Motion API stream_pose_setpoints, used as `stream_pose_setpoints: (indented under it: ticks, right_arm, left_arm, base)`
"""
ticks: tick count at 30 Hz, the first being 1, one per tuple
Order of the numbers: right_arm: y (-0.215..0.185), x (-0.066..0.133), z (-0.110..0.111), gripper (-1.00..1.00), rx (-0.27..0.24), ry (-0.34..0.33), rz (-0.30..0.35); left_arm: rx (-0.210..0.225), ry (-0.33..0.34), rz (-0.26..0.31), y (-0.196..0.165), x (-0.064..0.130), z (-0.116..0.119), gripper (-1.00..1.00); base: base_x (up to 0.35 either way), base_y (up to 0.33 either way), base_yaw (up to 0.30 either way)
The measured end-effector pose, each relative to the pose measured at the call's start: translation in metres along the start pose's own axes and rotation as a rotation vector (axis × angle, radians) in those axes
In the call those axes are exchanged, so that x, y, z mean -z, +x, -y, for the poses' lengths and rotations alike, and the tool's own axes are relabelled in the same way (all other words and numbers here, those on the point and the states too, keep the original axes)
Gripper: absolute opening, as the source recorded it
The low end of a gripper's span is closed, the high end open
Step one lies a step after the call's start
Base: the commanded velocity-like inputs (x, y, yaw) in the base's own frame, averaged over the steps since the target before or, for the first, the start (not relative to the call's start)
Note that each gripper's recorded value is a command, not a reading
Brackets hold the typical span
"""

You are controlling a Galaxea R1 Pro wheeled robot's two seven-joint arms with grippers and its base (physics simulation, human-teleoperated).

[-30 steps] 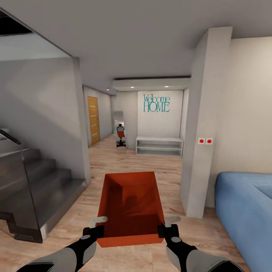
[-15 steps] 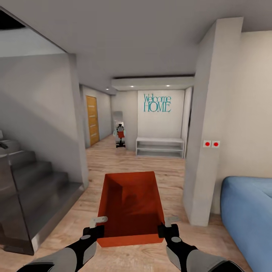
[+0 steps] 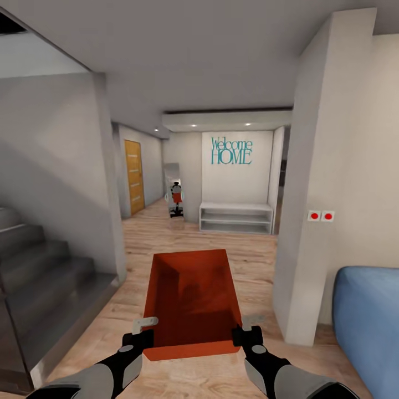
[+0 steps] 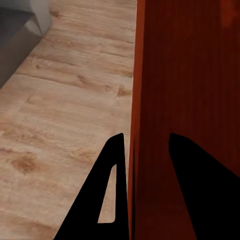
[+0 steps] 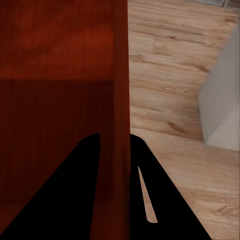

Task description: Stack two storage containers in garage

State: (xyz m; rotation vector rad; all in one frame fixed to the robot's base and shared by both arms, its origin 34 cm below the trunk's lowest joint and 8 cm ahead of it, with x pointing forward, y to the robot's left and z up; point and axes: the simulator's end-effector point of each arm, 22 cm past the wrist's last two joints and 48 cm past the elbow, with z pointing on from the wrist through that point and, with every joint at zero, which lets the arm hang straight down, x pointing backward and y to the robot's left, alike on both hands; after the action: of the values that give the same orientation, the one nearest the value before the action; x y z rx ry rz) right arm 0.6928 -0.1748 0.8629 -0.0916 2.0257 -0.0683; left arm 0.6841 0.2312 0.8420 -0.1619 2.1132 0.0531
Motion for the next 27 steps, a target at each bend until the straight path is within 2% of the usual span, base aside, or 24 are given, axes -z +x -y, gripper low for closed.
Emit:
stream_pose_setpoints:
  ticks: [27]
  right_arm:
    - [0.0002, 0.0002, -0.0011, -1.00, -0.003, -0.001, 0.000]
  left_arm:
    - [-0.001, 0.000, 0.000, -0.0002, -0.0002, -0.0011, -1.00]
  base:
    - [0.323, 0.000, 0.000]
